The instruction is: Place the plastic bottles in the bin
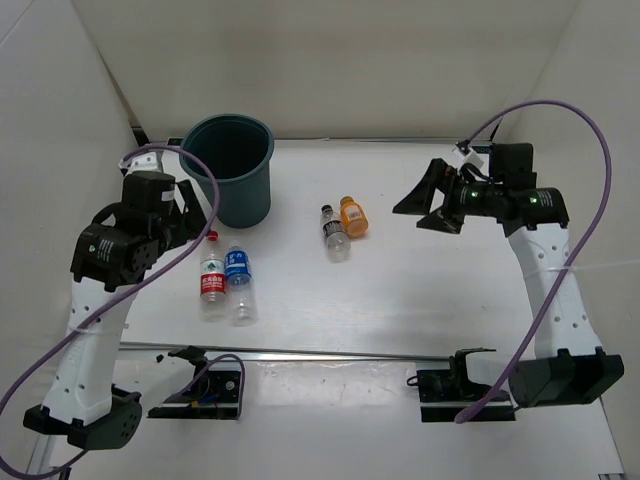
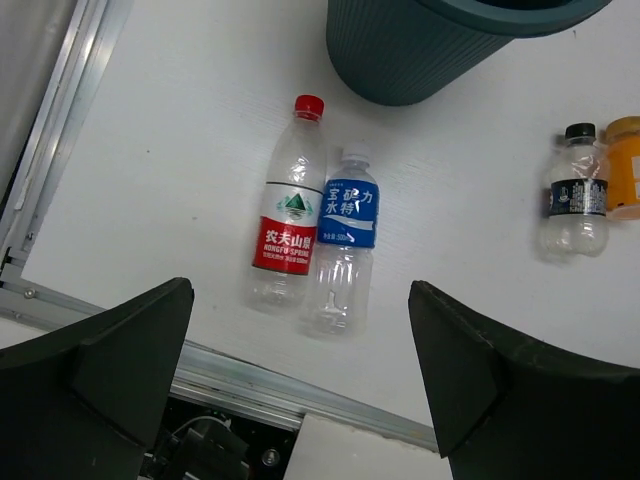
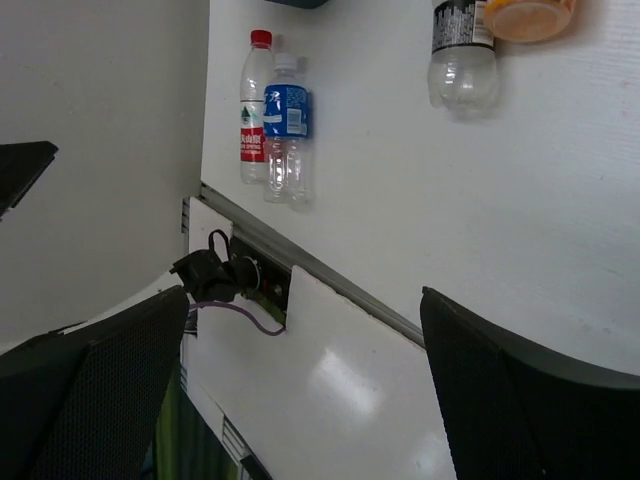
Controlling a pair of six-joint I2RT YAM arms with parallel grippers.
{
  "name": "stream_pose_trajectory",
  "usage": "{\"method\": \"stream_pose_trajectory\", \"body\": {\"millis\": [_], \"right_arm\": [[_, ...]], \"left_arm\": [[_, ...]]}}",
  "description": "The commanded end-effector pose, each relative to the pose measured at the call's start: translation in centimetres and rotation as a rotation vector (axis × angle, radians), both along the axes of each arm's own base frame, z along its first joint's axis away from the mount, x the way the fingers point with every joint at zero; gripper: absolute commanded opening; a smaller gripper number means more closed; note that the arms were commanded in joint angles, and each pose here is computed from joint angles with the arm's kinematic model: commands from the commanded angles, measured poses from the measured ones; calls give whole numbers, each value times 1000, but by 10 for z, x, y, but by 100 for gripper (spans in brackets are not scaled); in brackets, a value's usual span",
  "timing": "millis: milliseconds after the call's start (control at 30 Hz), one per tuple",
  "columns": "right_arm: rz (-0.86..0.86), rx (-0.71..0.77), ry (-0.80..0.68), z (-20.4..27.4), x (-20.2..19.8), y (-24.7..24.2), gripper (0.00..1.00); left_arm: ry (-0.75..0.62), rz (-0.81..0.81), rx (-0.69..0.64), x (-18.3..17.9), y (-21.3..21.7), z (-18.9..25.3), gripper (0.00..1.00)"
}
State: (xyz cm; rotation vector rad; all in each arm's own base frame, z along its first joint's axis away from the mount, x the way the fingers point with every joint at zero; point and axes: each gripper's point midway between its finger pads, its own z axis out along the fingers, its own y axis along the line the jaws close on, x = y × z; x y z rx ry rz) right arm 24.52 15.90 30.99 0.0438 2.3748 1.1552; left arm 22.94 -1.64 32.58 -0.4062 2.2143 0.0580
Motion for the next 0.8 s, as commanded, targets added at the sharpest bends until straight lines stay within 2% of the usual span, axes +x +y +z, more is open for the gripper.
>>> {"method": "stream_pose_trajectory", "body": {"millis": [0,67,100,200,267,367,433,467,533,667,767], "right_arm": [[26,3,-102,25,19,4,100],[72,8,-85,24,28,13,100],[68,-31,-132,29,36,13,100],[39,-155,-69,6,61,16,100],[113,-134,-80,7,73,32,100],[74,-221,-87,-6,103,38,100],[18,-329,-60,-31,132,31,100],[6,-350,-99,-25,146,33,100],[5,-420,-44,-59,168,35,100],[10,-578,20,-108,195,30,100],[-2,-592,100,-141,200,31,100]], "left_arm": [[-63,24,36,-20,15,20,100],[-30,42,25,-24,16,11,100],[-27,62,3,-24,14,7,100],[22,41,-2,-25,9,2,100],[30,14,-1,-23,6,3,100],[10,39,-33,-32,11,4,100],[74,34,-47,-35,9,-17,100],[94,28,-36,-36,9,-23,100],[151,39,-10,-38,12,-42,100],[175,41,3,-35,14,-47,100],[175,49,-4,-33,13,-46,100]]}}
